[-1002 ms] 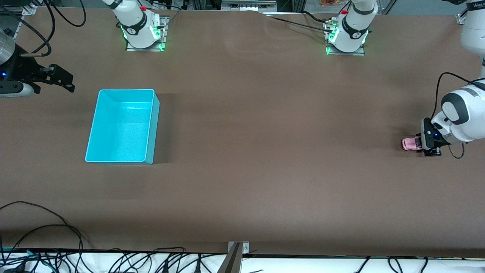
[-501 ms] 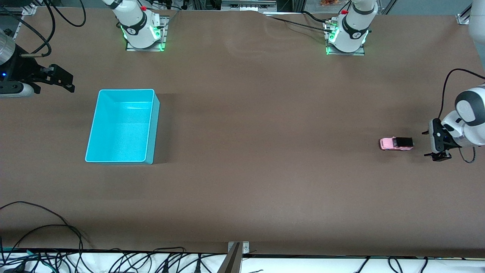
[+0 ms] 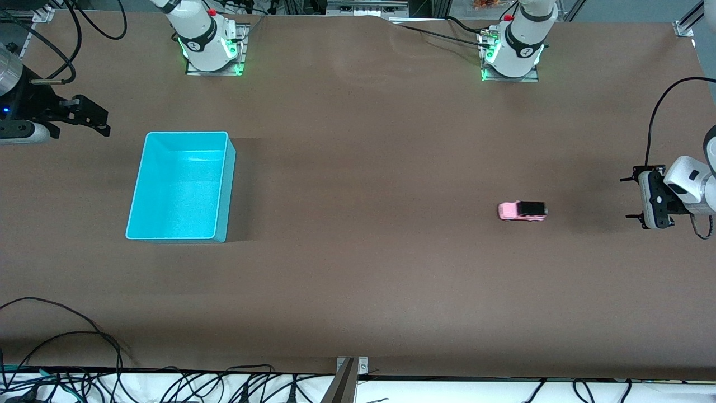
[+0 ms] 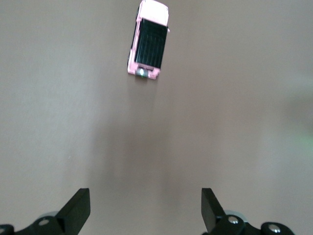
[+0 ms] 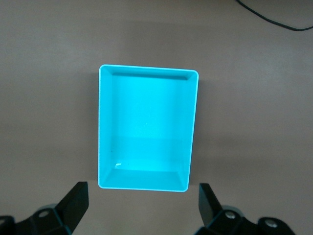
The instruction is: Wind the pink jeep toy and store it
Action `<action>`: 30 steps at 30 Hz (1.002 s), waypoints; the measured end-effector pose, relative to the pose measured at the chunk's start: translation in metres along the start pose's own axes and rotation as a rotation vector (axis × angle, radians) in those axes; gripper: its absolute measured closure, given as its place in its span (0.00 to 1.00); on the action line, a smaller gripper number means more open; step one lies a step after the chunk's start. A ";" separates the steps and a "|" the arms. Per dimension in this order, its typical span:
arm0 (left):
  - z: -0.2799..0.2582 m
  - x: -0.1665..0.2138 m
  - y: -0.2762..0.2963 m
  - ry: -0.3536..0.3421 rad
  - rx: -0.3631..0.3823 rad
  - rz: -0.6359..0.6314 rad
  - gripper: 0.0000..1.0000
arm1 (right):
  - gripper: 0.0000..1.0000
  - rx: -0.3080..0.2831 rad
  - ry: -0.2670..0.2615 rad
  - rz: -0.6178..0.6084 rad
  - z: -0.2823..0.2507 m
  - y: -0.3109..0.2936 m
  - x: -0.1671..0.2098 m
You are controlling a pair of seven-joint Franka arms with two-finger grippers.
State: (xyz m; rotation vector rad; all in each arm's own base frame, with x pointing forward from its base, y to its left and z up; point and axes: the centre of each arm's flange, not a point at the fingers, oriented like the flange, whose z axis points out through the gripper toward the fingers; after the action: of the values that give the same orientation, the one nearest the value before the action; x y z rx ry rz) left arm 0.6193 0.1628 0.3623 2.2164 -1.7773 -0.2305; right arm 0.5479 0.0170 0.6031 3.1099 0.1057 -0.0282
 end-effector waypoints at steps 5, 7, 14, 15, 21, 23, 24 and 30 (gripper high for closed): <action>-0.029 0.041 0.011 0.003 -0.039 -0.056 0.00 | 0.00 0.000 0.000 0.000 0.000 0.000 0.000; -0.039 0.057 0.016 0.002 -0.054 -0.083 0.00 | 0.00 0.000 0.000 0.000 0.000 0.000 0.000; -0.063 0.103 0.033 -0.013 -0.069 -0.162 0.00 | 0.00 0.000 0.000 0.000 0.000 0.000 0.000; -0.067 0.110 0.035 -0.018 -0.064 -0.170 0.00 | 0.00 0.000 0.000 0.000 0.000 0.000 0.000; -0.085 0.150 0.053 -0.072 -0.017 -0.208 0.00 | 0.00 0.000 0.000 0.001 0.000 0.000 0.000; -0.089 0.163 0.060 -0.084 -0.009 -0.228 0.00 | 0.00 0.000 -0.002 0.001 0.000 0.000 -0.001; -0.091 0.168 0.063 -0.090 -0.008 -0.239 0.00 | 0.00 0.000 -0.003 0.001 0.000 0.000 -0.001; -0.102 0.202 0.088 -0.124 0.003 -0.324 0.00 | 0.00 0.001 -0.033 0.005 0.000 0.001 -0.006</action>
State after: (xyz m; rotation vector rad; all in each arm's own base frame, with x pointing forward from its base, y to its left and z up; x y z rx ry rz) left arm 0.6146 -0.0384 0.4978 2.5336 -1.4650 -0.4418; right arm 0.5423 0.0155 0.6030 3.1088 0.0972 -0.0787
